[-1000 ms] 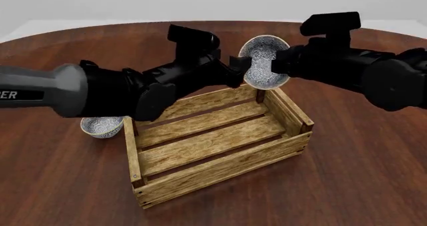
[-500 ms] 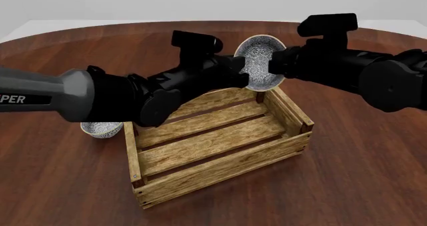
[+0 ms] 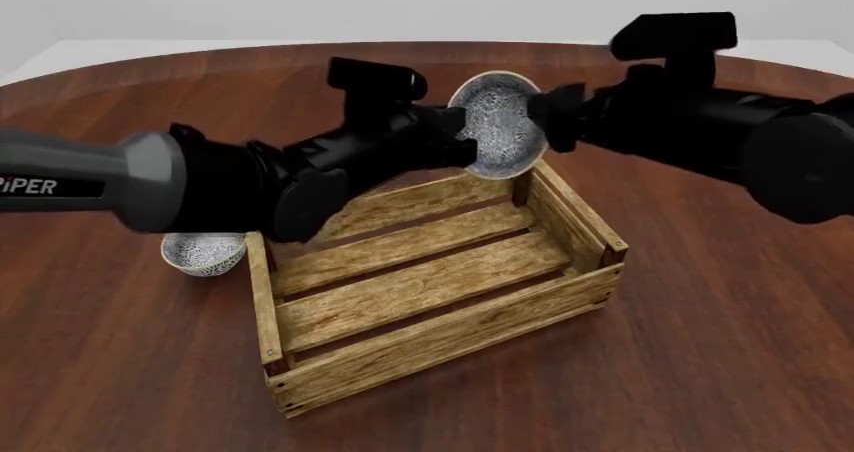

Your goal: Stack the right bowl on the left bowl and place them in the tray.

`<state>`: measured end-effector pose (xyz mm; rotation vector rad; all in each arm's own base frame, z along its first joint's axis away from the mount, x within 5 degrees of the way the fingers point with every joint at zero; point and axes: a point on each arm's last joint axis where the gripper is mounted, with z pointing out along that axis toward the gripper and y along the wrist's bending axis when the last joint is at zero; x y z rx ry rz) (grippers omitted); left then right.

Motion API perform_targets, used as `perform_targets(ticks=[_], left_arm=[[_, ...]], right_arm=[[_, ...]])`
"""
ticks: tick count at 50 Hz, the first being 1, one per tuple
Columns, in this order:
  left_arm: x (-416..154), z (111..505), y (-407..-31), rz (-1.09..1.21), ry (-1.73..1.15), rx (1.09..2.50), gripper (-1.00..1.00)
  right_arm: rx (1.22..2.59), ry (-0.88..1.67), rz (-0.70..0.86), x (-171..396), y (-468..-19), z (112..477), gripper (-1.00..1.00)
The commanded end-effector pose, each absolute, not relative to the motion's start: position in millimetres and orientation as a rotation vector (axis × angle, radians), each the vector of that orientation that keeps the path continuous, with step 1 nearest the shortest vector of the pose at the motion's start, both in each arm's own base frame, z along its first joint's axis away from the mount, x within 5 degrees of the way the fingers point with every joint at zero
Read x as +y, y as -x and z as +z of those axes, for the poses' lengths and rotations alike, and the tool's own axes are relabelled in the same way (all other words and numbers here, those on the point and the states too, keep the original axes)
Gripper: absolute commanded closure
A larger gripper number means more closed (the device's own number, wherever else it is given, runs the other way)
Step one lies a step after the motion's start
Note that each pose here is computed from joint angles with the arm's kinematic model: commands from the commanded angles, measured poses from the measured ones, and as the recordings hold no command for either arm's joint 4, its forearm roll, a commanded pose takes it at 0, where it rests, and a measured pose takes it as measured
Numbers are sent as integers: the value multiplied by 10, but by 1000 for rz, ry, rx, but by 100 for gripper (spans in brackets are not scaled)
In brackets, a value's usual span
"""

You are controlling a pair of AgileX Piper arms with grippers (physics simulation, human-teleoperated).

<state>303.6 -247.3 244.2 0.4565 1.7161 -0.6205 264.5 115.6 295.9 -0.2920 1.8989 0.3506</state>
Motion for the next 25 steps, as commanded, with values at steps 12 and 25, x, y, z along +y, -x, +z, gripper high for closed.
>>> perform_targets(ticks=[12, 25], left_arm=[[-2051, 2592, -3215, -510, -385, 1710, 100], [-1730, 2831, -3005, -462, -362, 1691, 100]], right_arm=[[1835, 304, 400, 1122, -2316, 3210, -100], [1808, 310, 414, 1094, -2194, 3308, -100]])
